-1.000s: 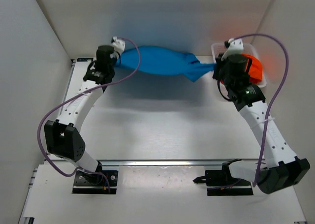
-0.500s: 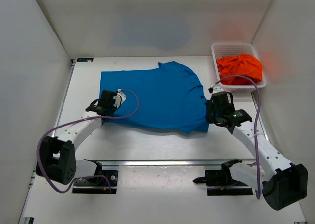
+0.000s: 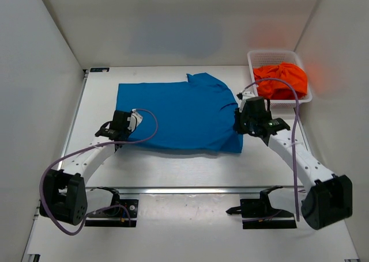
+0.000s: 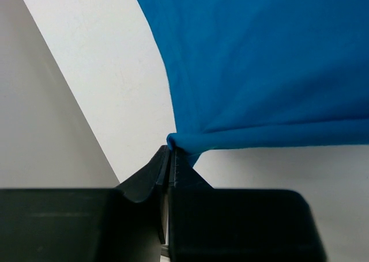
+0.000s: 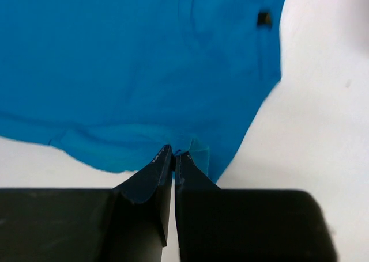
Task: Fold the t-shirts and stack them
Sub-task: Fold the flattened tshirt in 1/3 of the way
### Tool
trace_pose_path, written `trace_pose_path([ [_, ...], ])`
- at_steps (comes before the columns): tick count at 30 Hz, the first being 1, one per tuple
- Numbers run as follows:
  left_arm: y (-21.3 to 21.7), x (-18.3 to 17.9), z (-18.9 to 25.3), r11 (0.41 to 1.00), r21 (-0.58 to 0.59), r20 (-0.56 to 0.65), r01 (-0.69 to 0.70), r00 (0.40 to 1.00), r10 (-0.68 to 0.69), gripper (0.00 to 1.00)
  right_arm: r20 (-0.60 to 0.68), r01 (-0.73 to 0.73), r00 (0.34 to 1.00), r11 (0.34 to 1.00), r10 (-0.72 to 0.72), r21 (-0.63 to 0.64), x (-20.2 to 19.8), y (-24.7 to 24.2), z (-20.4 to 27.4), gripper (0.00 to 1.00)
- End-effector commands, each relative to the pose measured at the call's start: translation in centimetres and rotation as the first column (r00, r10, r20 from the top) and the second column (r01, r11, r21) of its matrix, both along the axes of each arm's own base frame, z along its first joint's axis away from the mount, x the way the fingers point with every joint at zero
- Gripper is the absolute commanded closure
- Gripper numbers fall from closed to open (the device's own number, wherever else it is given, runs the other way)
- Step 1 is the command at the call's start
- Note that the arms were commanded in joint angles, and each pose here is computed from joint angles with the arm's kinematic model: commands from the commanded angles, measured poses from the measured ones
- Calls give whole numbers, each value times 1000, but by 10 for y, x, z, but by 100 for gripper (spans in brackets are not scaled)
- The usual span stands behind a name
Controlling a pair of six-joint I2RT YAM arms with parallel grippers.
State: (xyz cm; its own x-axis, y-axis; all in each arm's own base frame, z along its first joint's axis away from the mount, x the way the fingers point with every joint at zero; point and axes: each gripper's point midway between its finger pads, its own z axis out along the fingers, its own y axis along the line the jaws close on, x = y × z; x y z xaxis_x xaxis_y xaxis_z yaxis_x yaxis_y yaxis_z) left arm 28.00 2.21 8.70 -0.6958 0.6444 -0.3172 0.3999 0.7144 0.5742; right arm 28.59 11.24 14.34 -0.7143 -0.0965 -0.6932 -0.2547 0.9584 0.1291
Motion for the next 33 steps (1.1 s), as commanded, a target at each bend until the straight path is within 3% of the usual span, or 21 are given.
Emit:
trace_pose_path([
  [1,-3,33,24,999,31,112,12,994,-16,97,176,-56,983,998,57,-12,57,15,31,100],
  [6,-8,70,30,998,53,161,18,987,-27,98,222,-67,972,997,73,-34,101,25,31,100],
  [12,-10,91,13,999,49,110,20,994,-25,97,204,-27,979,999,21,24,136,17,21,100],
  [25,16,81,-29,991,37,-14,-125,992,126,98,126,73,988,991,-87,116,178,-5,-3,100],
  [30,12,79,-35,991,16,-25,-133,991,133,96,127,33,990,982,-58,186,188,1,-4,100],
  [31,9,79,-37,992,13,-30,-126,992,126,95,125,33,990,981,-58,191,189,1,-3,98],
  [33,7,84,-35,992,8,-19,-126,992,126,84,117,25,992,982,-48,190,190,4,-6,80],
])
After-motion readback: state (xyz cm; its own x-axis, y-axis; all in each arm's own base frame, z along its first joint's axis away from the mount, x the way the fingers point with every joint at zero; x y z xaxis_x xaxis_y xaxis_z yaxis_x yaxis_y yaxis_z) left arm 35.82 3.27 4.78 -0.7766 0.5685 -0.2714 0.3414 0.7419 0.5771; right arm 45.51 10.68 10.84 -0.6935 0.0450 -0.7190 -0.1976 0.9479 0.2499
